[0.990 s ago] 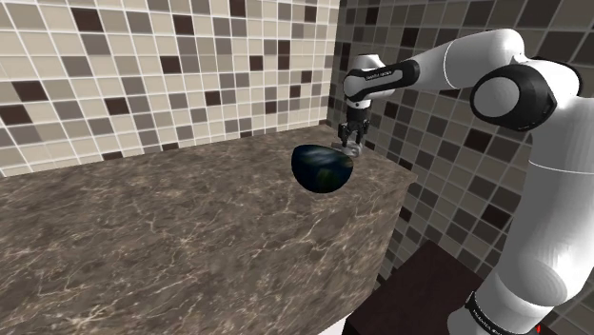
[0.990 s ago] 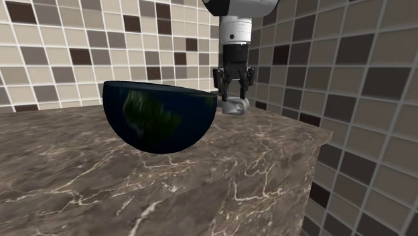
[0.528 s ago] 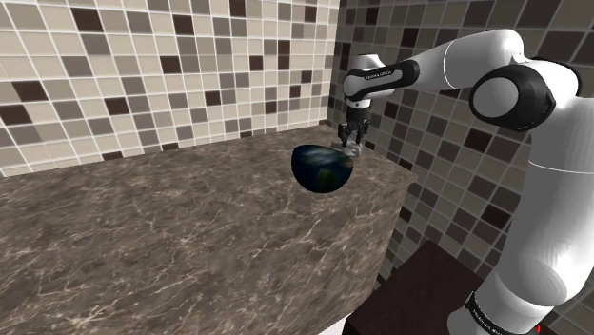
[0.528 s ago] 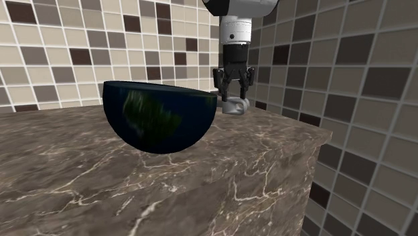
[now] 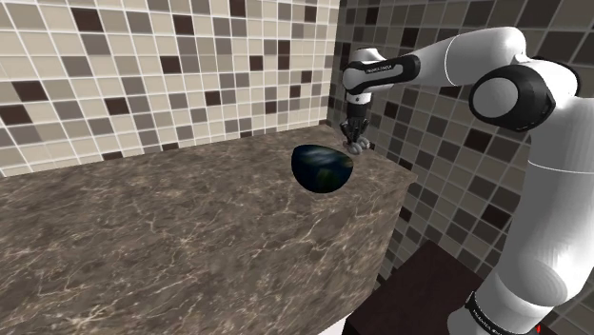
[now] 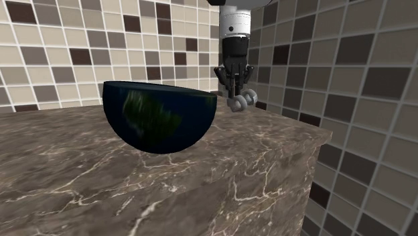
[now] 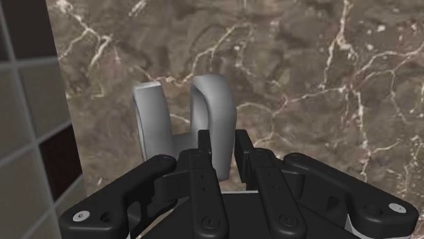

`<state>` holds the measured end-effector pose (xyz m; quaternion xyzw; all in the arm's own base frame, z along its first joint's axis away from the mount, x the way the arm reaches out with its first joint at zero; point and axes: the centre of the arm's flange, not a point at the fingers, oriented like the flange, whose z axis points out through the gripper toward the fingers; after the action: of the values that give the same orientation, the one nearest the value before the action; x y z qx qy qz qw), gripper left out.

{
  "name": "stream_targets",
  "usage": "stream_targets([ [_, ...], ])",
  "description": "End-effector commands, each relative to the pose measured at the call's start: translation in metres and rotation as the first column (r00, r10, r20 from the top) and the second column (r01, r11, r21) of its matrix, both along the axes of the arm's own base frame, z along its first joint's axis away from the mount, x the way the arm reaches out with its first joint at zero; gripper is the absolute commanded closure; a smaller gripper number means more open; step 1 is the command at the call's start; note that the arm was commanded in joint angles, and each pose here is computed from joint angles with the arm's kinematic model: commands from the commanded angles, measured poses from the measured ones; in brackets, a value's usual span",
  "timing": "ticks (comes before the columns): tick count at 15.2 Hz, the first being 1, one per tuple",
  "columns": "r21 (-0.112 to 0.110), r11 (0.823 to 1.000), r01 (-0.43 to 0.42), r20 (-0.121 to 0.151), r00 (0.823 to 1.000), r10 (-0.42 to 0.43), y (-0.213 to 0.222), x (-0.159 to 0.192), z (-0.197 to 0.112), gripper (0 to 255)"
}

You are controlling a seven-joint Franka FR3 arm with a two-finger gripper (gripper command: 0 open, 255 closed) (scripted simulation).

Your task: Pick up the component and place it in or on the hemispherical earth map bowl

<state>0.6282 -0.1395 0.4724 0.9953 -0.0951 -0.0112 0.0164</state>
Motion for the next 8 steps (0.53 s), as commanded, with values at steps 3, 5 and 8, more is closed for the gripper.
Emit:
stream_targets([
  [3,0.000,1.000,0.000,-0.001,1.000,0.000,0.000,0.001,0.022,255],
  [5,0.000,1.000,0.000,-0.001,1.000,0.000,0.000,0.001,0.032,255],
  [8,0.000,1.000,0.000,-0.001,1.000,0.000,0.000,0.001,0.048,255],
])
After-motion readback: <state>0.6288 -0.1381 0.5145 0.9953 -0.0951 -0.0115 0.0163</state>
